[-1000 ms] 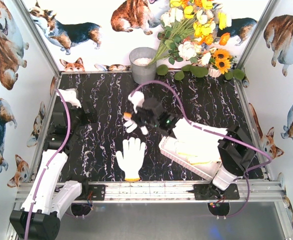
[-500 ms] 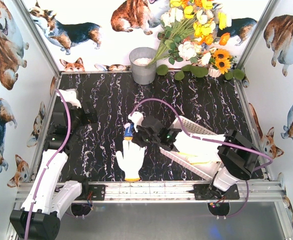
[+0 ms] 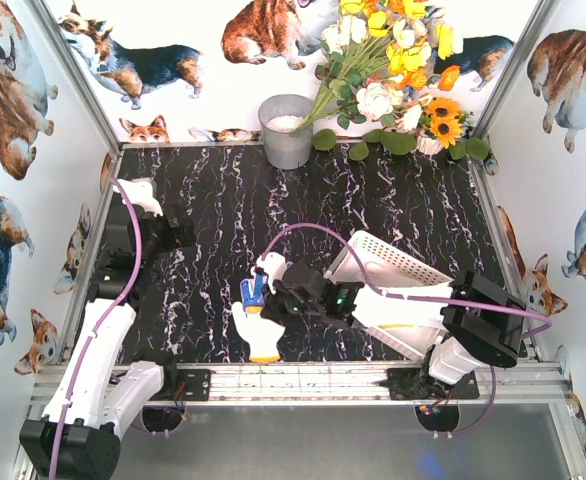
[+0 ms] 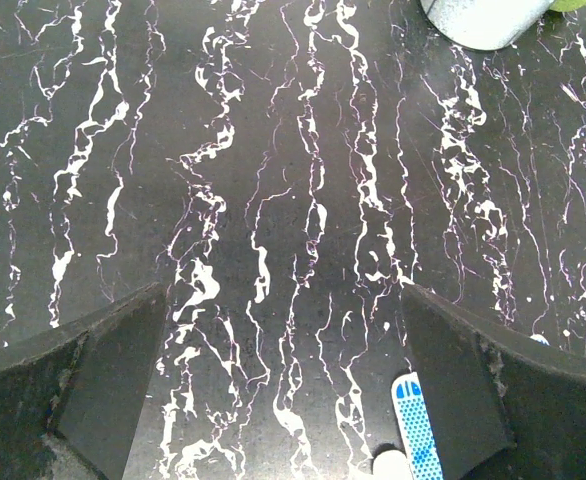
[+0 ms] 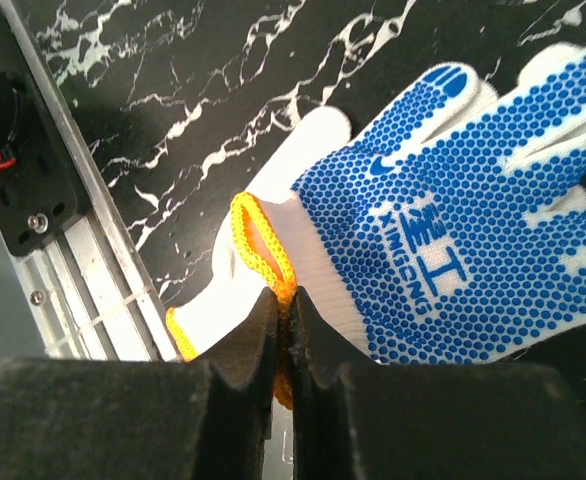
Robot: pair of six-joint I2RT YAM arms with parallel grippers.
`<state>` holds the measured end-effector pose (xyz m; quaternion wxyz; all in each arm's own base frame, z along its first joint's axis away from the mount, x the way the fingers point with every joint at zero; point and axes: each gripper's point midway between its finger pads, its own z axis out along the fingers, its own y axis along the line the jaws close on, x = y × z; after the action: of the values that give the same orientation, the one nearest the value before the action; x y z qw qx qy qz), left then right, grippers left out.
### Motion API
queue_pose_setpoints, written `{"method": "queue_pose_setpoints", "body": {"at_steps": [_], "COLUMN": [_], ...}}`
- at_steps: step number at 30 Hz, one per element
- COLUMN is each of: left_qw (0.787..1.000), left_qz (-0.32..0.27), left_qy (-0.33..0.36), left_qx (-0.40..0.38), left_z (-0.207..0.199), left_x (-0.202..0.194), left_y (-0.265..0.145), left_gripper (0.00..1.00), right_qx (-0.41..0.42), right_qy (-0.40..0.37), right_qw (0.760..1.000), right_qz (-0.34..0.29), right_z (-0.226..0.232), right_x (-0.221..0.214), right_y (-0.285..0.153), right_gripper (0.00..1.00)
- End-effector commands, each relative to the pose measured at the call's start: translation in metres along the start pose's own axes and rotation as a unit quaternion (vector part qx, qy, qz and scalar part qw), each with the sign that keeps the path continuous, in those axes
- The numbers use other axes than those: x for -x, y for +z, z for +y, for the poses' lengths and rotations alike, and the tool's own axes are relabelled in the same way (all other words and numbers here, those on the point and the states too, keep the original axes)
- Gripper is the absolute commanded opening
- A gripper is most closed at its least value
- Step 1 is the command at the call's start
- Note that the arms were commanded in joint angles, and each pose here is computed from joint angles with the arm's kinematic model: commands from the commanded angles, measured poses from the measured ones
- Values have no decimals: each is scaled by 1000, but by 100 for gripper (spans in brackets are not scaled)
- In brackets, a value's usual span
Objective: Put the gloves into the storage basket
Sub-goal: Pair the glove with the glove.
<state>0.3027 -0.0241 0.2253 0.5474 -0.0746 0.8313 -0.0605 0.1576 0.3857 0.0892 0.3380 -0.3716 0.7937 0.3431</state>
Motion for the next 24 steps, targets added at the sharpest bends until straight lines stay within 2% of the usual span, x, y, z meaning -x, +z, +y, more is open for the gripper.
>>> {"method": "queue_pose_setpoints", "body": {"at_steps": [1, 4, 7, 10, 14, 24], "left_qw": [1000, 999, 993, 975, 952, 936], "left_qz": [9, 26, 69, 133, 194, 243], "left_qy": [2, -11, -45, -103, -154, -174], "left_qx": [-14, -40, -86, -147, -182, -189], "left_z": [-3, -12, -30, -54, -68, -70], "left_x": [-5, -14, -34, -69, -104, -135], "left_y": [3, 5, 5, 0, -11, -21], "left_gripper": [95, 93, 91, 87, 84, 83], "right_qx": [18, 25, 29, 35, 53, 105], "right_qy": [7, 6, 5, 4, 3, -21], "right_qw": [998, 998, 998, 998, 996, 993], "right_qz": [-53, -53, -54, -56, -66, -58], "right_z": [17, 23, 27, 32, 41, 66], "right_x": [22, 18, 16, 15, 14, 0], "right_y": [-5, -5, -5, -5, -8, -9], "right_gripper": [0, 0, 0, 0, 0, 0]}}
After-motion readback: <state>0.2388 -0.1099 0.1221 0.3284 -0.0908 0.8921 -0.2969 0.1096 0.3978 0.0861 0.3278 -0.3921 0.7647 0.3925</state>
